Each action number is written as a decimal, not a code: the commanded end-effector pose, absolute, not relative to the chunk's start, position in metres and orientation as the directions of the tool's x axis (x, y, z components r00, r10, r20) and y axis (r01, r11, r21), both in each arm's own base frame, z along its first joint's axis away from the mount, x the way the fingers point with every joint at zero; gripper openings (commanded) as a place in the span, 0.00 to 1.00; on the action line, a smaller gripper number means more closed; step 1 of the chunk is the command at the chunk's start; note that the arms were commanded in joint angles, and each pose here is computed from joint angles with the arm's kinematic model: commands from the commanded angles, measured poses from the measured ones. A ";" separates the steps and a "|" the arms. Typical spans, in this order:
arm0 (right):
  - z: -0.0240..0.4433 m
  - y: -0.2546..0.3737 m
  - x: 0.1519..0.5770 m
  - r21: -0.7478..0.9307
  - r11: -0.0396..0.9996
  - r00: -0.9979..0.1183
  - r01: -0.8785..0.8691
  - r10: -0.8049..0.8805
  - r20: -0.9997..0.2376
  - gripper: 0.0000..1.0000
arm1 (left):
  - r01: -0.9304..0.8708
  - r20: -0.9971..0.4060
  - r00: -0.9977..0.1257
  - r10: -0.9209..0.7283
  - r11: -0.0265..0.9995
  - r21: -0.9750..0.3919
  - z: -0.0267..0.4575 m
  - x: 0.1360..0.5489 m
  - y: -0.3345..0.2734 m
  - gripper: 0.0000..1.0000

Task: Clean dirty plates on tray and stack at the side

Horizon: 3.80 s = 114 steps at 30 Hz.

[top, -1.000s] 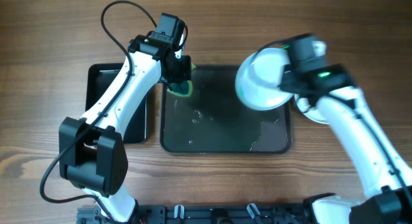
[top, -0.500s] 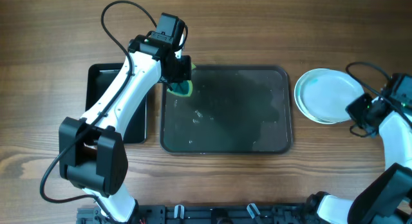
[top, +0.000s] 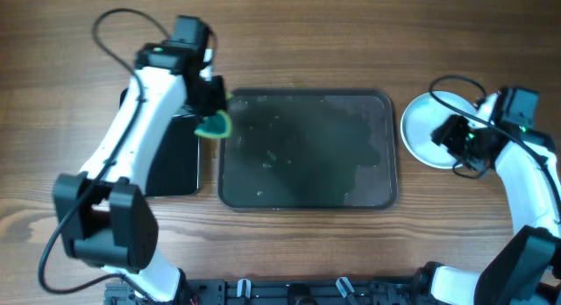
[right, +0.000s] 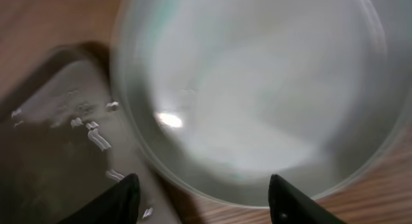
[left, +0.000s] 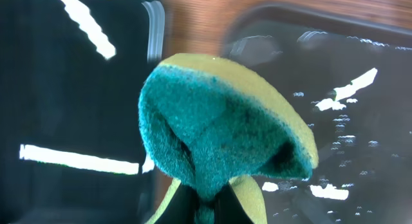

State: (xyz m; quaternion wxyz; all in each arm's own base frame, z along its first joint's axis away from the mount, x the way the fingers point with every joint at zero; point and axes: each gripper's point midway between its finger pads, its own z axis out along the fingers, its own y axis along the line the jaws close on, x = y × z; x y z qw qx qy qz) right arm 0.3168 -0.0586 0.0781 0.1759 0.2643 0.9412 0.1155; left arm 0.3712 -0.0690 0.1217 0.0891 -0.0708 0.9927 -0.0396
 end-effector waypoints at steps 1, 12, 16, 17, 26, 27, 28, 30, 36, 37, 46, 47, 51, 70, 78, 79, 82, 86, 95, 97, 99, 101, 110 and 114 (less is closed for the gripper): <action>0.114 -0.021 0.342 0.318 0.912 -0.855 0.259 0.369 -0.364 0.65 | -0.277 -0.204 -0.941 -0.270 0.961 0.009 0.138 0.368 -0.005 0.04; 0.112 0.015 0.339 0.295 0.948 -0.901 0.120 0.229 -0.368 0.65 | -0.216 -0.170 -0.965 -0.200 0.973 0.083 0.061 0.354 0.054 0.28; 0.115 0.017 0.336 0.301 0.946 -0.904 0.123 0.232 -0.360 0.76 | -0.215 -0.173 -0.965 -0.199 0.973 0.081 0.064 0.353 0.053 0.54; 0.119 0.016 0.336 0.301 0.946 -0.902 0.122 0.232 -0.365 0.76 | -0.215 -0.184 -0.963 -0.198 0.974 0.074 0.069 0.354 0.052 0.55; 0.234 0.008 0.310 0.250 0.964 -0.796 0.091 0.221 -0.563 1.00 | -0.122 -0.453 -0.875 -0.172 0.983 -0.137 0.202 0.373 0.013 1.00; 0.246 0.006 0.301 0.239 0.967 -0.776 0.092 0.220 -0.591 1.00 | -0.125 -0.444 -0.879 -0.173 0.983 -0.134 0.202 0.370 0.013 1.00; 0.258 0.004 0.293 0.229 0.969 -0.753 0.092 0.219 -0.620 1.00 | -0.126 -0.438 -0.882 -0.173 0.983 -0.135 0.202 0.368 0.013 1.00; 0.286 0.005 0.274 0.225 0.972 -0.683 0.074 0.214 -0.699 1.00 | -0.126 -0.435 -0.884 -0.173 0.983 -0.135 0.201 0.368 0.013 1.00; 0.352 0.014 0.216 0.260 0.966 -0.455 0.008 0.235 -0.859 1.00 | -0.126 -0.435 -0.884 -0.173 0.983 -0.135 0.201 0.368 0.013 1.00; 0.356 0.014 0.210 0.268 0.963 -0.436 0.007 0.244 -0.866 1.00 | -0.126 -0.435 -0.884 -0.173 0.983 -0.135 0.201 0.368 0.013 1.00; 0.354 0.007 0.207 0.127 0.992 -0.423 -0.013 0.110 -0.900 1.00 | -0.126 -0.435 -0.884 -0.173 0.983 -0.135 0.201 0.368 0.013 1.00; 0.352 0.009 0.211 0.128 0.991 -0.421 -0.026 0.106 -0.901 1.00 | -0.126 -0.435 -0.884 -0.173 0.983 -0.134 0.201 0.368 0.013 1.00; 0.328 0.026 0.242 0.086 0.981 -0.297 -0.173 0.031 -0.954 1.00 | -0.126 -0.435 -0.884 -0.173 0.983 -0.135 0.201 0.368 0.013 1.00; 0.180 0.038 0.242 0.118 0.968 -0.005 -0.222 0.120 -0.993 1.00 | -0.126 -0.435 -0.884 -0.173 0.983 -0.135 0.201 0.368 0.013 1.00; 0.180 0.038 0.243 0.119 0.968 -0.007 -0.221 0.120 -0.993 1.00 | -0.126 -0.435 -0.884 -0.173 0.983 -0.134 0.201 0.368 0.013 1.00; 0.180 0.038 0.243 0.119 0.968 -0.007 -0.221 0.120 -0.993 0.99 | -0.126 -0.435 -0.884 -0.173 0.983 -0.135 0.201 0.368 0.013 1.00; 0.180 0.038 0.242 0.119 0.968 -0.007 -0.222 0.120 -0.993 1.00 | -0.126 -0.435 -0.884 -0.173 0.983 -0.134 0.201 0.368 0.013 1.00; 0.180 0.038 0.242 0.119 0.968 -0.007 -0.222 0.120 -0.993 1.00 | -0.126 -0.435 -0.884 -0.173 0.983 -0.134 0.201 0.368 0.013 1.00; 0.180 0.038 0.242 0.119 0.968 -0.007 -0.222 0.120 -0.993 1.00 | -0.058 -0.596 -0.786 -0.165 0.979 -0.194 0.236 0.347 -0.001 1.00; 0.180 0.038 0.242 0.119 0.968 -0.007 -0.222 0.120 -0.993 1.00 | -0.018 -0.683 -0.713 -0.158 0.978 -0.208 0.241 0.337 -0.006 1.00; 0.180 0.038 0.242 0.119 0.968 -0.007 -0.222 0.120 -0.993 1.00 | 0.010 -0.765 -0.626 -0.151 0.979 -0.202 0.241 0.323 -0.008 1.00; 0.180 0.038 0.242 0.119 0.968 -0.007 -0.222 0.120 -0.993 1.00 | 0.032 -0.830 -0.539 -0.144 0.981 -0.191 0.240 0.306 -0.009 1.00; 0.180 0.038 0.242 0.119 0.968 -0.007 -0.222 0.120 -0.993 1.00 | 0.079 -0.988 -0.109 -0.105 0.990 -0.114 0.214 0.246 -0.009 1.00; 0.180 0.038 0.243 0.119 0.968 -0.007 -0.221 0.120 -0.993 1.00 | 0.070 -0.995 -0.001 -0.096 0.993 -0.096 0.208 0.246 -0.007 1.00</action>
